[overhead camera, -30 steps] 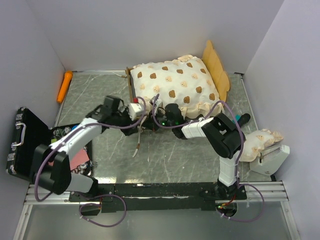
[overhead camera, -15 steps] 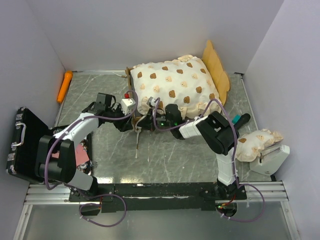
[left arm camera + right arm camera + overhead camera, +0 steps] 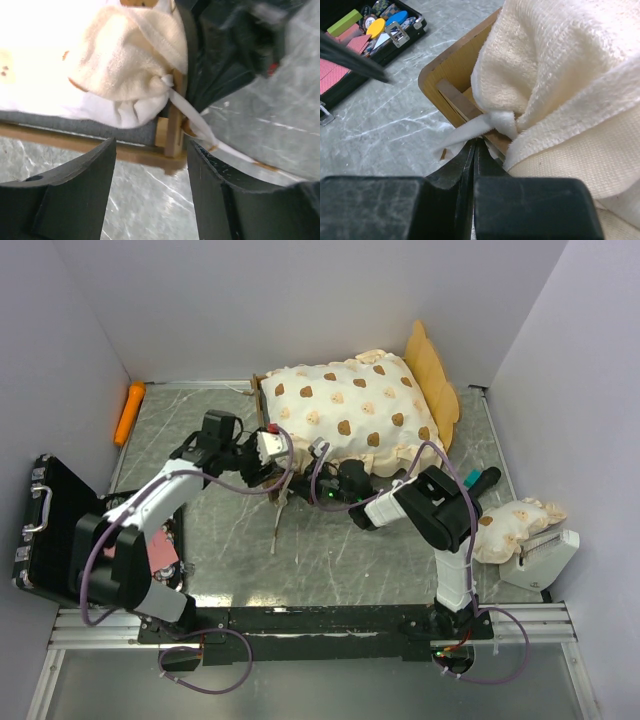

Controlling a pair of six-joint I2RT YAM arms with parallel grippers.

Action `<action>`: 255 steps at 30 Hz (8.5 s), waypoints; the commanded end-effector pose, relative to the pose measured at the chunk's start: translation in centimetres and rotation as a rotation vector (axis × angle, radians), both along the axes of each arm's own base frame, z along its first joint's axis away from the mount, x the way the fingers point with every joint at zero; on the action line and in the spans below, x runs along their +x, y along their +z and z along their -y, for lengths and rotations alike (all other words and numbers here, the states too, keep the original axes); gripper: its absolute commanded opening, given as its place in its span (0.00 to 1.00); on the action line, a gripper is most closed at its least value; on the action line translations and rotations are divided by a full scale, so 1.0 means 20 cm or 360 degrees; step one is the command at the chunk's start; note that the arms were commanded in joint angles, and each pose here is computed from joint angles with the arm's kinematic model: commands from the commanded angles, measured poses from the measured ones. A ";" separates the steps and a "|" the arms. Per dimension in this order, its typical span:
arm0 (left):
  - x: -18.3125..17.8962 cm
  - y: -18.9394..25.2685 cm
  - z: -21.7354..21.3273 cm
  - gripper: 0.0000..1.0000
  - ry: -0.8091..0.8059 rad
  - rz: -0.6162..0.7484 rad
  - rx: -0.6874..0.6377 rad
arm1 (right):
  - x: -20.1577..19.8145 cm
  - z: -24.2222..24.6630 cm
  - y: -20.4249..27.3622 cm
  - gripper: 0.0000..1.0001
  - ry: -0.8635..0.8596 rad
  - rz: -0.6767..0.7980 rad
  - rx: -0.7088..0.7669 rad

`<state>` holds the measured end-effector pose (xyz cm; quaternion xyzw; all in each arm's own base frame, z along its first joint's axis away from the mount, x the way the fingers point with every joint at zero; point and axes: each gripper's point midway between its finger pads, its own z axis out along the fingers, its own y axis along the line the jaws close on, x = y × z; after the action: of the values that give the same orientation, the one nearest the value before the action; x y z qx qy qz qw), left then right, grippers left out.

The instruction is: Set up the pet bed

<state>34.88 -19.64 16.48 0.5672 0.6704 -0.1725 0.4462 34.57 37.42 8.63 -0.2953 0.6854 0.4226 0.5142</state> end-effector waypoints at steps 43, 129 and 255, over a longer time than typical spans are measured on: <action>-0.07 -0.48 0.16 0.01 0.0032 -0.0494 0.0267 | 0.03 0.01 0.25 0.00 0.0062 0.0089 0.0265; -0.19 -0.20 0.00 0.37 0.0450 -0.0129 0.0198 | -0.05 -0.13 0.23 0.00 0.0307 -0.0041 0.0239; 0.37 0.52 -0.67 0.01 0.0970 0.0471 -0.0047 | -0.29 0.20 -0.60 0.00 -0.0436 -0.0721 -0.0324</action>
<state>40.08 -8.13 21.36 0.3662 0.7761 -0.0112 0.5133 30.44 36.78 1.90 -0.1622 0.8018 0.3834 0.4287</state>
